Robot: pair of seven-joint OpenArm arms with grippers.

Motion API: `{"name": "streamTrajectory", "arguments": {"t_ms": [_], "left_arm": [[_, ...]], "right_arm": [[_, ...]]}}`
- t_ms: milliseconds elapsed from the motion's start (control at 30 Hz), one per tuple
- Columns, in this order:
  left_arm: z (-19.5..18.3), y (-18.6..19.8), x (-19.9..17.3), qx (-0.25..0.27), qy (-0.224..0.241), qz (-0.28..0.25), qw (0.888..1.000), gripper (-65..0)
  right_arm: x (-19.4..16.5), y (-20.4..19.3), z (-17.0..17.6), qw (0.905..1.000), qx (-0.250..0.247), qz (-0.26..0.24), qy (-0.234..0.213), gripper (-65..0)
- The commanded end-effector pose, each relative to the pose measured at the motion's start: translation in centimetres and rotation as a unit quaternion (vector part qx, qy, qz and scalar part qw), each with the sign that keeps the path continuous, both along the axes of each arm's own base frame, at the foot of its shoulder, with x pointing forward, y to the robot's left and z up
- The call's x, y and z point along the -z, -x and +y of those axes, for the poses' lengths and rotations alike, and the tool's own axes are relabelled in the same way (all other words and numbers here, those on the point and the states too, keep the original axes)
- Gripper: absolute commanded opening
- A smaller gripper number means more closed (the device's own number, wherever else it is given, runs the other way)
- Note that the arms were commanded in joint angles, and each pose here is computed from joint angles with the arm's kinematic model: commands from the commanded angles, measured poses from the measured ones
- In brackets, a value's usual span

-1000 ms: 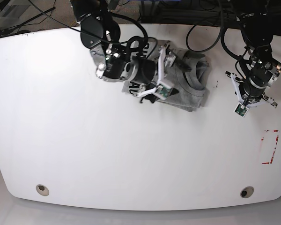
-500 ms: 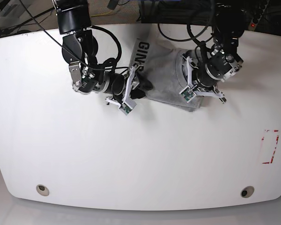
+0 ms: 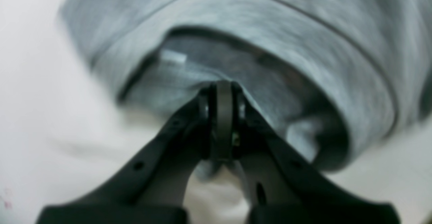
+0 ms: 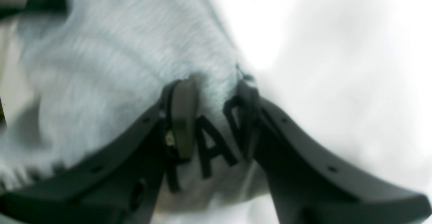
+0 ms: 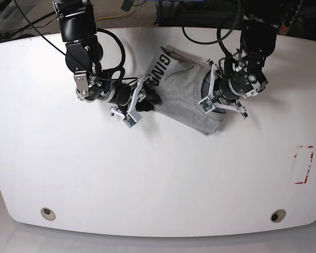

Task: Fold the T-shirt properly
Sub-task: 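Grasp the shirt with both grippers and spread it flat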

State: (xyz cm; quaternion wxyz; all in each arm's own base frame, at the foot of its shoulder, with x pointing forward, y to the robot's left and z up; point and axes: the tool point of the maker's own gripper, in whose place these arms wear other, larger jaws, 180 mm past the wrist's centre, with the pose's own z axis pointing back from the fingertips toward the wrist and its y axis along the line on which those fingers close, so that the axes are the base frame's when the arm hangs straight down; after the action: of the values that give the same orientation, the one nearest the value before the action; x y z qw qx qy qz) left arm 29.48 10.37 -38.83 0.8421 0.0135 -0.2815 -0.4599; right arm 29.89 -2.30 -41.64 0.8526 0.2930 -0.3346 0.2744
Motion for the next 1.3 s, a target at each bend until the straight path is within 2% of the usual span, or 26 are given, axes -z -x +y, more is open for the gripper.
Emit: {"name": "streamTrajectory", "arguments": {"t_ms": [0, 133, 267, 500, 633, 767, 833, 967, 1133, 1267], "left_arm": [[0.7, -3.0, -0.7, -0.010, -0.005, -0.015, 1.000, -64.3], [0.1, -6.3, -1.3, 0.005, -0.016, -0.019, 1.000, -64.4], [-0.4, -8.4, -3.6, 0.011, -0.016, -0.051, 0.999, -64.4], [-1.0, -9.3, -8.5, 0.022, -0.010, -0.126, 0.992, -64.4], [2.1, -7.8, -9.8, -0.013, -0.015, -0.149, 0.989, -64.3], [6.0, -5.9, -9.7, -0.074, -0.015, -0.150, 0.986, -64.0], [8.8, -4.8, -9.0, -0.116, -0.020, -0.140, 0.983, -64.0], [13.2, -2.5, -7.8, -0.181, -0.029, -0.120, 0.976, -64.0], [16.3, 0.1, -6.5, -0.231, -0.033, -0.098, 0.967, -64.0], [17.0, 2.1, -5.7, -0.255, 0.012, -0.082, 0.963, -64.0]], "right_arm": [[0.5, 0.2, -2.0, 0.9989, -0.009, -0.001, 0.046, -46.0], [0.2, 1.7, -1.7, 0.9988, -0.017, -0.006, 0.045, -46.1], [-0.9, 3.1, -0.8, 0.9985, -0.028, -0.020, 0.042, -46.1], [-2.4, 4.1, 1.5, 0.9984, -0.039, -0.028, 0.030, -46.1], [-4.3, 3.8, 2.5, 0.9977, -0.043, -0.050, 0.018, -45.7], [-6.1, 2.1, 2.3, 0.9950, -0.054, -0.073, 0.042, -43.8], [-6.8, 0.9, 2.6, 0.9937, -0.060, -0.079, 0.053, -36.0], [-8.2, -1.0, 3.1, 0.9921, -0.060, -0.098, 0.052, -24.6], [-8.3, -3.4, 4.6, 0.9926, -0.066, -0.092, 0.044, -23.3], [-7.2, -4.2, 6.6, 0.9906, -0.105, -0.074, 0.047, -23.3]]}}
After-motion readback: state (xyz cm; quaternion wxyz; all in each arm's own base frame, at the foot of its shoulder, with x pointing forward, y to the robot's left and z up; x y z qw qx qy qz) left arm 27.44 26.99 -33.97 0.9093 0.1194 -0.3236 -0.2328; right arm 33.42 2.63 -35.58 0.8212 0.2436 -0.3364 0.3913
